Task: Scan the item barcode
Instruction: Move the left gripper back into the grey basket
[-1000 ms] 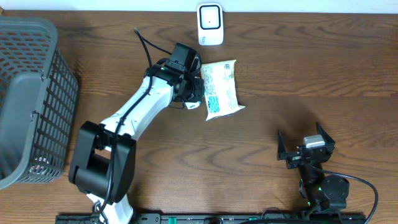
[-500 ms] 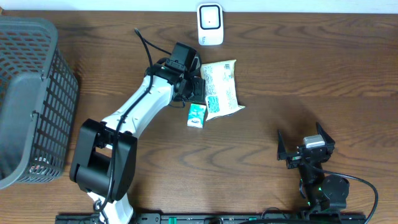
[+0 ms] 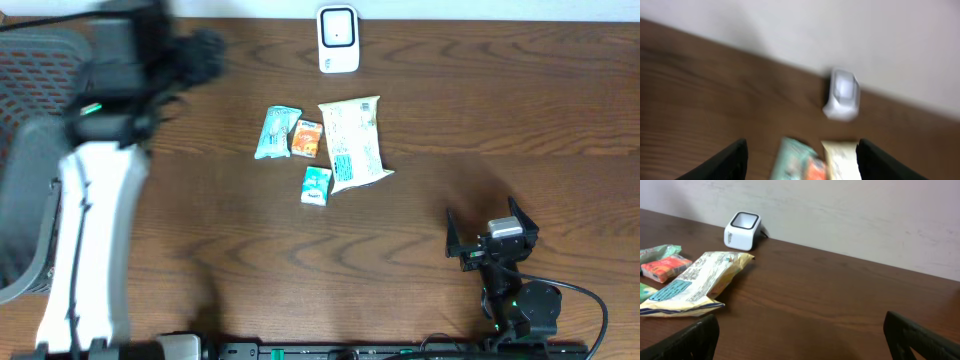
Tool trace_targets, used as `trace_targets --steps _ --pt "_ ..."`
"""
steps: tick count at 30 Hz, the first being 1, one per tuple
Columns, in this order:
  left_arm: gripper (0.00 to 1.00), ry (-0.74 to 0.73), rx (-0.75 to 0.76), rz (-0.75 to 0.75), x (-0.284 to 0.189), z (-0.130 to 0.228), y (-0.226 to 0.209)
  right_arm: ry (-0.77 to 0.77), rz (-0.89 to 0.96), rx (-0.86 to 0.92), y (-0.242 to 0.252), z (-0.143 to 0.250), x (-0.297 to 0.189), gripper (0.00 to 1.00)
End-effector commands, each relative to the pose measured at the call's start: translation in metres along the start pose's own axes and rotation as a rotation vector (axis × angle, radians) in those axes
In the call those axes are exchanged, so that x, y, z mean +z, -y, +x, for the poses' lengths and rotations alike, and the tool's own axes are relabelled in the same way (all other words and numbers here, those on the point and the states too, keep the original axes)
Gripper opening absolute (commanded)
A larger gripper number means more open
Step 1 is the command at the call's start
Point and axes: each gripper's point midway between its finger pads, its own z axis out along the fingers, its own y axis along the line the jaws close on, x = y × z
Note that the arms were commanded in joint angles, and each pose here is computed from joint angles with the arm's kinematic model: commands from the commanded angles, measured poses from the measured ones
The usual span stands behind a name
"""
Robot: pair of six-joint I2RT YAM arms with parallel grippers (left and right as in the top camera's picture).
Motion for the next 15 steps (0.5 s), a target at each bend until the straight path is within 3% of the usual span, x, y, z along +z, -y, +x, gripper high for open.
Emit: trace_targets --steps 1,4,7,12,15 --pt "0.69 0.144 -0.063 -0.109 -0.049 -0.04 -0.052 0.002 -0.008 -0.003 -0.002 0.0 0.0 0.99" --pt "0.69 0.253 -0.247 -0.289 -0.091 -0.058 -0.123 0.002 -0.008 -0.003 -0.002 0.0 0.0 0.99" --pt "0.7 0.32 -0.481 -0.484 -0.128 -0.052 -0.195 0.002 -0.008 -0.003 -0.002 0.0 0.0 0.99" --pt "0.71 0.275 -0.695 -0.776 -0.168 -0.007 -0.292 0.002 -0.008 -0.003 -0.002 0.0 0.0 0.99" --pt "0.76 0.19 -0.792 -0.864 -0.171 0.025 -0.327 0.002 -0.008 -0.003 -0.002 0.0 0.0 0.99"
